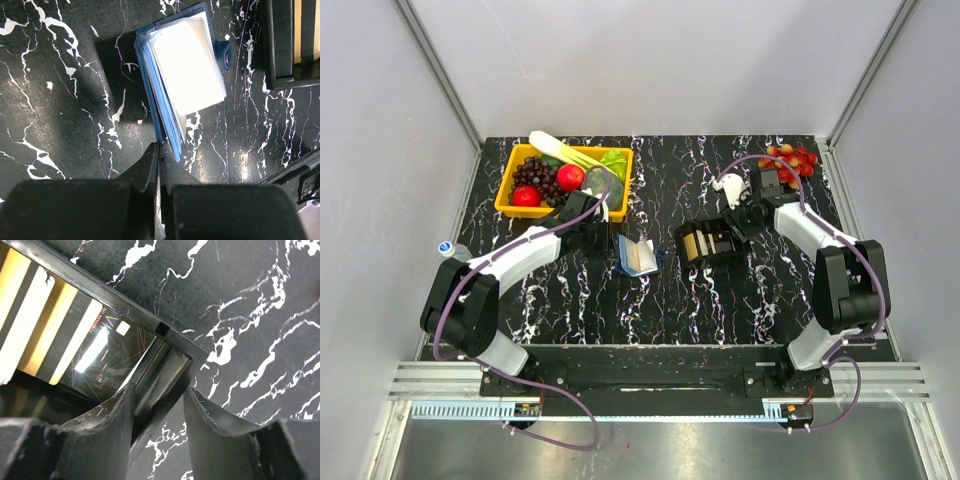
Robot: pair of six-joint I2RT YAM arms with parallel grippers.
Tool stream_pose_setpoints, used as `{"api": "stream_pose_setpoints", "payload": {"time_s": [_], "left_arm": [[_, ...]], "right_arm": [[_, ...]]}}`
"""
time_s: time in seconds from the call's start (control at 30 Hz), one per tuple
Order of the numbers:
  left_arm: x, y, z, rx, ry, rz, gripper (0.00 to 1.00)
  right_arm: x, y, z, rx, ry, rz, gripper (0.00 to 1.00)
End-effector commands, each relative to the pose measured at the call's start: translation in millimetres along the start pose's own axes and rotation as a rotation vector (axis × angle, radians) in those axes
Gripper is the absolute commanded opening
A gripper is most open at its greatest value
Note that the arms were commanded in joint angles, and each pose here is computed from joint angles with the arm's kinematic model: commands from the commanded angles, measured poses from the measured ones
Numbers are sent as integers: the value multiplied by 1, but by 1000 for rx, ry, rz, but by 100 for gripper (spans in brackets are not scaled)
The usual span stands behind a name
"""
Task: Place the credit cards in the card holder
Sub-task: Move the storage box to the center of the board, then pick up the credit card from the storage box.
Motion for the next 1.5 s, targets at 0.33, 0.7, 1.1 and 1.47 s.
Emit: {"api": "stream_pose_setpoints", "payload": {"time_s": [0.33, 0.7, 1.1, 1.47], "left_arm": [[1, 7, -1, -26, -16, -23, 0], [1, 9, -4, -23, -32, -25, 0], [1, 8, -5, -22, -43, -24, 0], [1, 7, -3, -24, -29, -22, 0]], "right_arm": [[23, 63, -15, 201, 33, -188, 82], [87, 118, 18, -401, 172, -384, 74], [-6, 63, 87, -684, 351, -10, 69], [-37, 36, 81, -755, 238, 62, 70]]}}
Point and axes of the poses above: each gripper's point midway between its finger pads, its own x axis back along the fingers, its own z axis along the line the jaws close on, y = z × x, the point moved 3 cm from there along x, back along the fingers, and after that the axes turned 15 degrees about -x, right-handed, at the moved point
